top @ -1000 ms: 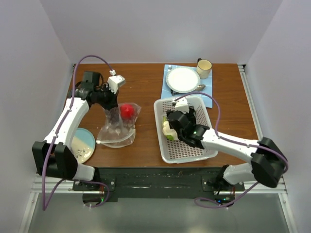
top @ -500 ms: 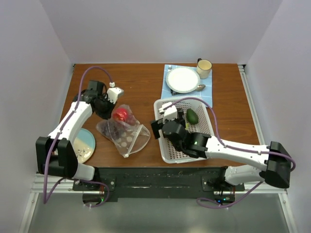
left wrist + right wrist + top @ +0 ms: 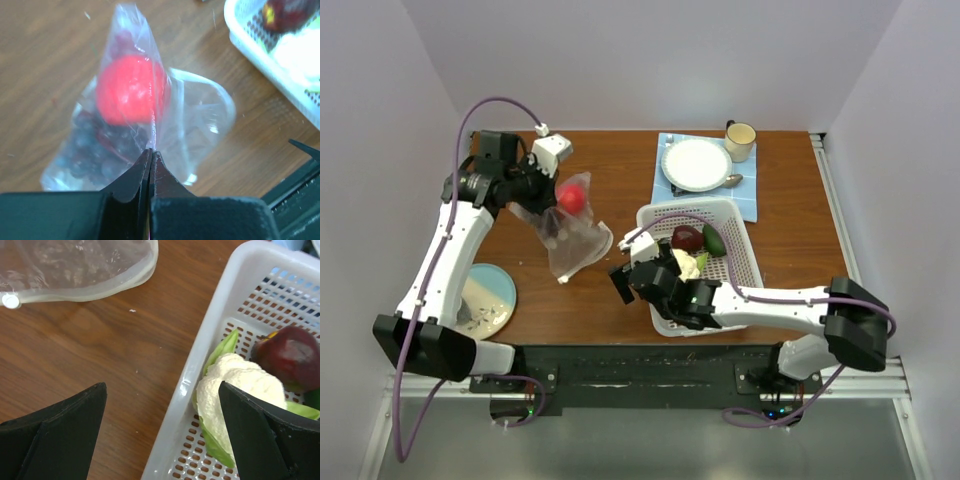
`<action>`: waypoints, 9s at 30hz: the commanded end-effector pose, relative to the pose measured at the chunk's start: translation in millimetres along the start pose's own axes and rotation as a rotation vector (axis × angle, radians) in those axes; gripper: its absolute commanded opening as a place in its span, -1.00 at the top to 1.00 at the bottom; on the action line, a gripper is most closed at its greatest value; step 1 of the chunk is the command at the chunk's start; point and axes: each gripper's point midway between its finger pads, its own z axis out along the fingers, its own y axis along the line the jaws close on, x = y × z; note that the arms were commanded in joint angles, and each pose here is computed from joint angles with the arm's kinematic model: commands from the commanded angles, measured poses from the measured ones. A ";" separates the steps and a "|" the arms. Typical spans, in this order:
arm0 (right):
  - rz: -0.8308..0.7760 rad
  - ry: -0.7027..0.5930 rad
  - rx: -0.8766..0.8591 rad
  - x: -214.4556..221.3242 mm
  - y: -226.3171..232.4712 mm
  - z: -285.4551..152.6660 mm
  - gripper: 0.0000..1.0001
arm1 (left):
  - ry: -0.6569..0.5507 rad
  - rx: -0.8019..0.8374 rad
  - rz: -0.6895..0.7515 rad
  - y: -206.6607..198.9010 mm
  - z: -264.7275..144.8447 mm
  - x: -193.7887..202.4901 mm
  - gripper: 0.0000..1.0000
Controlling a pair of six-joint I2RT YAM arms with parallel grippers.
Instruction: Open the zip-top bag and remove the fake food
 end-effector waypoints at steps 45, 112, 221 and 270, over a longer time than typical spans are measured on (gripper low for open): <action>0.008 -0.032 -0.006 -18.5 25.8 43.8 -0.64 | 0.358 -0.215 0.070 68.0 55.0 151.0 1.00; 0.157 -0.032 -0.254 -4.0 112.0 138.0 -0.69 | 0.388 0.047 -0.017 20.1 136.6 187.4 0.23; -0.007 0.114 -0.313 87.9 166.0 129.7 -0.12 | 0.521 -0.085 0.007 44.3 108.8 225.3 1.00; 0.294 -0.214 0.220 -63.5 -125.7 -50.6 1.00 | 0.466 -0.214 -0.106 106.6 108.1 208.1 1.00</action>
